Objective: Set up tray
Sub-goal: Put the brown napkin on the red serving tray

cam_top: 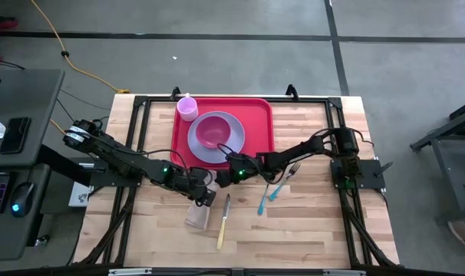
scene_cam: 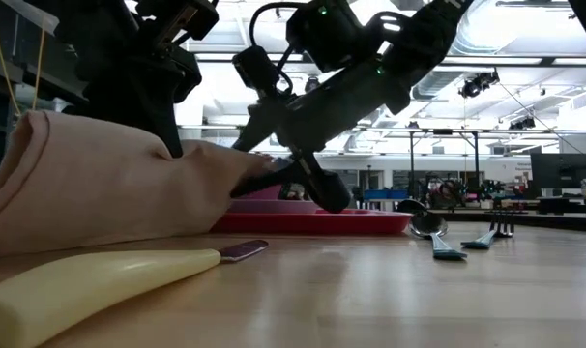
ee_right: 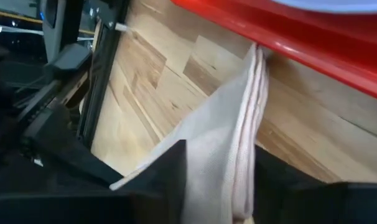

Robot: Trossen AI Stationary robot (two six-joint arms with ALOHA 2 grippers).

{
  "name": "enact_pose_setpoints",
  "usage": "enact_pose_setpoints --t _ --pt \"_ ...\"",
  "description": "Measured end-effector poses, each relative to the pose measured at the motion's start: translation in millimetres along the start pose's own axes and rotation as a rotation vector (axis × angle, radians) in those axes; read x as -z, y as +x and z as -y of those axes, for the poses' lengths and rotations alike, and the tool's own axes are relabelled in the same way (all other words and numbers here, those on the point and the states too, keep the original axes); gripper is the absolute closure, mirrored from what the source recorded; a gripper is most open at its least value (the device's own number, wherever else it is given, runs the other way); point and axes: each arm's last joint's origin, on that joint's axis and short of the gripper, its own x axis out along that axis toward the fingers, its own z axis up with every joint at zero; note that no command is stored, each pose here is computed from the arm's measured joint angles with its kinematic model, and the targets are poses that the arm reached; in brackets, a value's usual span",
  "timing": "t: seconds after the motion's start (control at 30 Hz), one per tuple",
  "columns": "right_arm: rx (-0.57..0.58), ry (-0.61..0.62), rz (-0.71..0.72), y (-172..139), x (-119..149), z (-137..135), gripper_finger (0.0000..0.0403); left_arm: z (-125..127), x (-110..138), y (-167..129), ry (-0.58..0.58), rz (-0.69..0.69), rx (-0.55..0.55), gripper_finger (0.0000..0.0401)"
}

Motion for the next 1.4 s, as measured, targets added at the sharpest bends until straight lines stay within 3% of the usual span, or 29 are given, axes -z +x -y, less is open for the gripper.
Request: enact_pose_setpoints --t 0.23,0.53,1.1,1.4 --pt "-0.012 -0.053 -0.027 0.0 0.8 -0.3 0.0394 0.3 0.1 0.0 0.000 -0.003 0.004 0.0377" --pt "-0.008 -0.059 -0.073 -0.2 2.6 1.1 0.0400 0.6 1.5 0.0 0.000 -0.054 0.013 0.0371" --pt "-0.017 -0.060 -0.086 -1.5 -1.7 1.4 0.0403 1.9 5.6 -0.6 0.044 -0.192 0.047 0.0282" --pt "0.000 -0.099 -0.072 -18.5 -8.3 -10.2 0.0403 0.8 6.9 -0.8 0.061 -0.236 0.044 0.0257"
